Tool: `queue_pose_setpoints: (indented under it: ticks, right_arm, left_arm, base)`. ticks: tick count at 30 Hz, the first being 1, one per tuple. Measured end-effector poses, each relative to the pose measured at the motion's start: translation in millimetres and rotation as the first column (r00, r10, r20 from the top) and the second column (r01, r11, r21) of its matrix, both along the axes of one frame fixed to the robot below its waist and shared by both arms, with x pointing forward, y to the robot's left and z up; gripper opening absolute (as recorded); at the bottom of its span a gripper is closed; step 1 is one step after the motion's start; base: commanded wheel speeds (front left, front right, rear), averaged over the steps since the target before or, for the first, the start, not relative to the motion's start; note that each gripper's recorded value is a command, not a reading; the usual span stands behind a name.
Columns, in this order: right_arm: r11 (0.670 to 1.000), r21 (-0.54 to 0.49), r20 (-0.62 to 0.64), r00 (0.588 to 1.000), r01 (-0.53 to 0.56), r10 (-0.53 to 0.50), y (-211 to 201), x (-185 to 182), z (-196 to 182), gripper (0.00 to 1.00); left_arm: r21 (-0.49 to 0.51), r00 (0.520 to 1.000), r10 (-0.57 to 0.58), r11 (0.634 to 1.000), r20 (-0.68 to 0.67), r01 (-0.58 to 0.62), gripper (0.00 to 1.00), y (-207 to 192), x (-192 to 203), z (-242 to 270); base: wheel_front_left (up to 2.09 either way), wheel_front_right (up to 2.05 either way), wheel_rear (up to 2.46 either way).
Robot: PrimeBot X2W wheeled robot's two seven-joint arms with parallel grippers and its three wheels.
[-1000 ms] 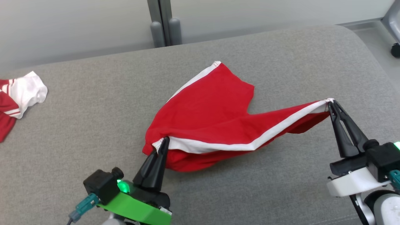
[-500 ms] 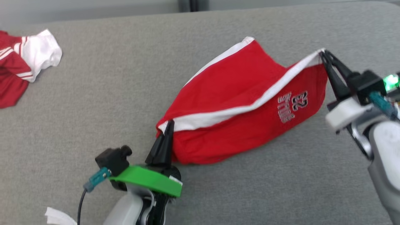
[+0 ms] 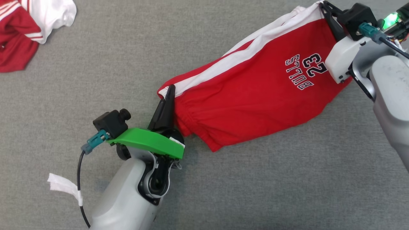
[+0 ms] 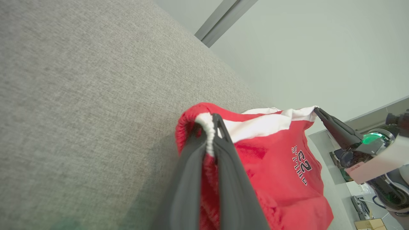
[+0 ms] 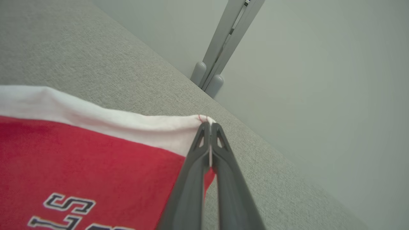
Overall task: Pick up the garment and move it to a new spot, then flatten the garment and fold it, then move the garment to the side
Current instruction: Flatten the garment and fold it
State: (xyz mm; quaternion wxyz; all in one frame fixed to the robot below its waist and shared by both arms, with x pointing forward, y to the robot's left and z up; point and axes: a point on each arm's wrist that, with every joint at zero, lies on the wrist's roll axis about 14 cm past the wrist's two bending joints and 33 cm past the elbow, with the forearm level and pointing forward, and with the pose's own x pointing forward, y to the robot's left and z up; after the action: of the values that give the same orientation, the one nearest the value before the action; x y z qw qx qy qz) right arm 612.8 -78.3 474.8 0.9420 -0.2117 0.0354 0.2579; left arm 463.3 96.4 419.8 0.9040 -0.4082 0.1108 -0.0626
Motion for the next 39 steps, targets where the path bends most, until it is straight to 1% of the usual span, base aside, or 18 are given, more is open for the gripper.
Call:
queue_pose_setpoints:
  ticks: [4, 7, 8, 9, 10, 11, 13, 16, 23, 25, 27, 28, 35, 39]
  right_arm:
    - [1.000, -0.023, -0.050, 0.999, -0.011, 0.010, 6.1, 11.8, -24.2, 0.00]
    - [1.000, -0.022, -0.065, 0.998, -0.022, 0.021, 12.4, 16.5, -33.6, 0.00]
    - [0.999, -0.020, -0.069, 0.997, -0.025, 0.024, 14.9, 17.3, -35.5, 0.21]
    - [0.999, -0.018, -0.071, 0.997, -0.028, 0.027, 16.7, 17.2, -36.5, 0.41]
    - [0.999, -0.015, -0.076, 0.997, -0.029, 0.028, 18.1, 16.8, -37.4, 1.00]
    - [1.000, -0.010, -0.078, 0.997, -0.027, 0.026, 18.1, 16.5, -37.4, 1.00]
    - [1.000, -0.006, -0.077, 0.997, -0.021, 0.021, 16.7, 16.1, -36.2, 1.00]
    - [1.000, -0.001, -0.074, 0.997, -0.007, 0.007, 12.2, 15.9, -32.0, 1.00]
    - [0.999, 0.021, -0.083, 0.996, 0.033, -0.031, 1.1, 6.8, -19.0, 1.00]
    - [0.999, 0.023, -0.094, 0.995, 0.045, -0.042, -3.7, 0.1, -18.0, 1.00]
    - [0.998, 0.024, -0.117, 0.991, 0.061, -0.058, -8.9, -6.9, -19.6, 1.00]
    - [0.997, 0.024, -0.136, 0.988, 0.071, -0.067, -11.2, -11.5, -21.3, 1.00]
    - [0.989, 0.029, -0.242, 0.961, 0.144, -0.133, -30.7, -28.7, -26.0, 1.00]
    - [0.984, 0.048, -0.313, 0.938, 0.173, -0.149, -34.0, -33.7, -42.9, 1.00]
  left_arm:
    - [-0.011, 0.999, 0.011, 1.000, -0.033, -0.011, 0.00, 3.2, 1.6, -10.2]
    - [-0.010, 0.999, 0.018, 1.000, -0.043, -0.018, 0.00, 5.0, 2.0, -12.8]
    - [-0.012, 0.999, 0.020, 1.000, -0.046, -0.021, 0.00, 5.4, 1.7, -13.3]
    - [-0.020, 0.999, 0.022, 1.000, -0.046, -0.022, 0.33, 5.0, 1.6, -12.5]
    - [-0.035, 0.998, 0.027, 0.999, -0.049, -0.028, 0.90, 5.2, 1.5, -11.4]
    - [-0.034, 0.999, 0.021, 0.999, -0.050, -0.023, 1.00, 3.1, 0.6, -10.8]
    - [-0.023, 0.999, 0.011, 1.000, -0.047, -0.012, 1.00, 0.2, -1.4, -9.2]
    - [0.019, 0.999, -0.002, 1.000, -0.037, 0.003, 1.00, -1.5, -6.3, -7.1]
    - [0.161, 1.000, -0.004, 0.987, 0.004, 0.003, 1.00, 12.3, -28.0, 1.6]
    - [0.258, 1.000, -0.012, 0.966, 0.022, 0.006, 1.00, 20.6, -35.8, 5.1]
    - [0.286, 0.999, 0.015, 0.958, 0.045, -0.027, 1.00, 30.5, -39.9, 13.1]
    - [0.322, 0.998, 0.013, 0.946, 0.061, -0.032, 1.00, 34.0, -43.0, 17.1]
    - [0.413, 0.987, 0.080, 0.901, 0.137, -0.130, 1.00, 64.7, -55.8, 41.1]
    - [0.453, 0.984, 0.106, 0.877, 0.140, -0.159, 1.00, 77.2, -59.1, 39.8]
  base:
    - [0.00, 0.00, 0.00]
    - [0.00, 0.00, 0.00]
    - [0.00, 0.00, 0.00]
    - [0.00, 0.00, 0.00]
    - [0.00, 0.00, 0.00]
    - [0.00, 0.00, 0.00]
    - [0.00, 0.00, 0.00]
    - [0.00, 0.00, 0.00]
    - [0.00, 0.00, 0.00]
    - [0.00, 0.00, 0.00]
    - [0.00, 0.00, 0.00]
    - [0.00, 0.00, 0.00]
    - [0.00, 0.00, 0.00]
    - [0.00, 0.00, 0.00]
